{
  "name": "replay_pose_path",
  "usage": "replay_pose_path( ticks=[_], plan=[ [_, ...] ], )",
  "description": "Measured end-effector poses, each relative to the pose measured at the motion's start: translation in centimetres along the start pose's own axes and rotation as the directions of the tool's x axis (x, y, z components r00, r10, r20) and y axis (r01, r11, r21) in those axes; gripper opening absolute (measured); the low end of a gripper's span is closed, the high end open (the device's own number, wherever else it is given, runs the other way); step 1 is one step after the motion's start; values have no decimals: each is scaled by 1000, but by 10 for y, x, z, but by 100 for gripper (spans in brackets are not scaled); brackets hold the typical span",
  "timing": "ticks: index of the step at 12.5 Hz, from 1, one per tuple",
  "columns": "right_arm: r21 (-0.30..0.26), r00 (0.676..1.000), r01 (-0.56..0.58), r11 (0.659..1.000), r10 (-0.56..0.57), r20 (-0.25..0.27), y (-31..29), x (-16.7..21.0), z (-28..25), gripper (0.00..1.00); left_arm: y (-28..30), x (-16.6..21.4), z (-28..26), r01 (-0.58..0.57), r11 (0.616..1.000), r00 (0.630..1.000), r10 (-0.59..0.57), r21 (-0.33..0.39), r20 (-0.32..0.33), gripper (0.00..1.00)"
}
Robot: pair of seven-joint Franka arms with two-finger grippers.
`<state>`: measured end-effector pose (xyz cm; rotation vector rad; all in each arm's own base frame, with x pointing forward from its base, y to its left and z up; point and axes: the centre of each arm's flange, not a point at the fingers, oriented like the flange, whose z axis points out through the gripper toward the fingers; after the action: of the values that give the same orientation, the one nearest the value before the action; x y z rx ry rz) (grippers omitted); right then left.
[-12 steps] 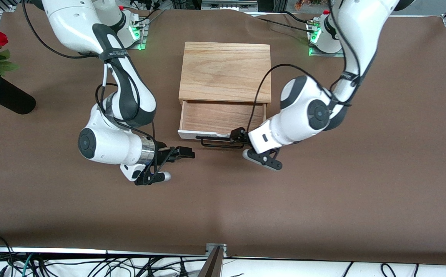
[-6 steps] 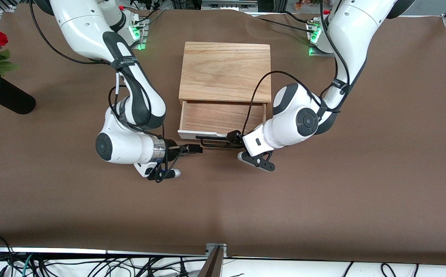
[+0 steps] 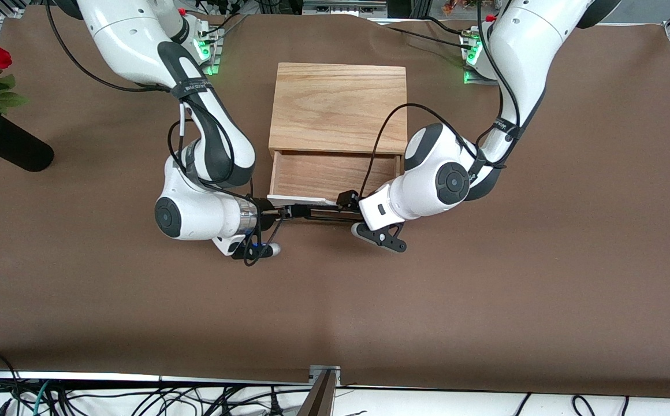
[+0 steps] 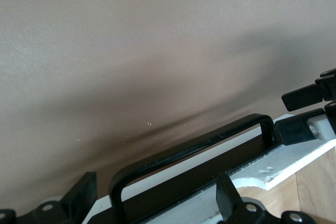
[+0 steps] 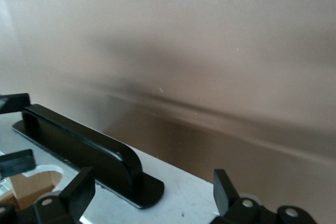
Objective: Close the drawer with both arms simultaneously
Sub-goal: 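Press the drawer front with the right gripper while the left gripper pushes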
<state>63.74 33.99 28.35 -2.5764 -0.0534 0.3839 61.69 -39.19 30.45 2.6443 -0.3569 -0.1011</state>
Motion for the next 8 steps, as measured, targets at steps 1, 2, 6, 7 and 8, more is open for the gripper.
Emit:
replay_pose_path(
  ticks=[1, 2, 6, 7, 8],
  plan=[
    [-6, 1000, -10, 1000, 10, 16, 5, -5, 5, 100, 0, -1, 0, 1, 1000, 1000, -1, 0, 11, 100],
    [-10, 999, -20, 1000, 21, 29, 10, -10, 9, 100, 1, -2, 1, 3, 1000, 1000, -3, 0, 18, 100],
    [-8, 999, -31, 999, 31, 21, 12, -20, 9, 100, 4, -5, 2, 14, 1000, 999, -14, -3, 53, 100],
    [-9, 999, -33, 999, 33, 25, 12, -23, 10, 100, 4, -6, 3, 17, 1000, 998, -17, -7, 67, 100],
    [-10, 999, -32, 999, 33, 29, 12, -27, 11, 100, 4, -8, 4, 28, 999, 996, -26, -16, 86, 100]
  ],
)
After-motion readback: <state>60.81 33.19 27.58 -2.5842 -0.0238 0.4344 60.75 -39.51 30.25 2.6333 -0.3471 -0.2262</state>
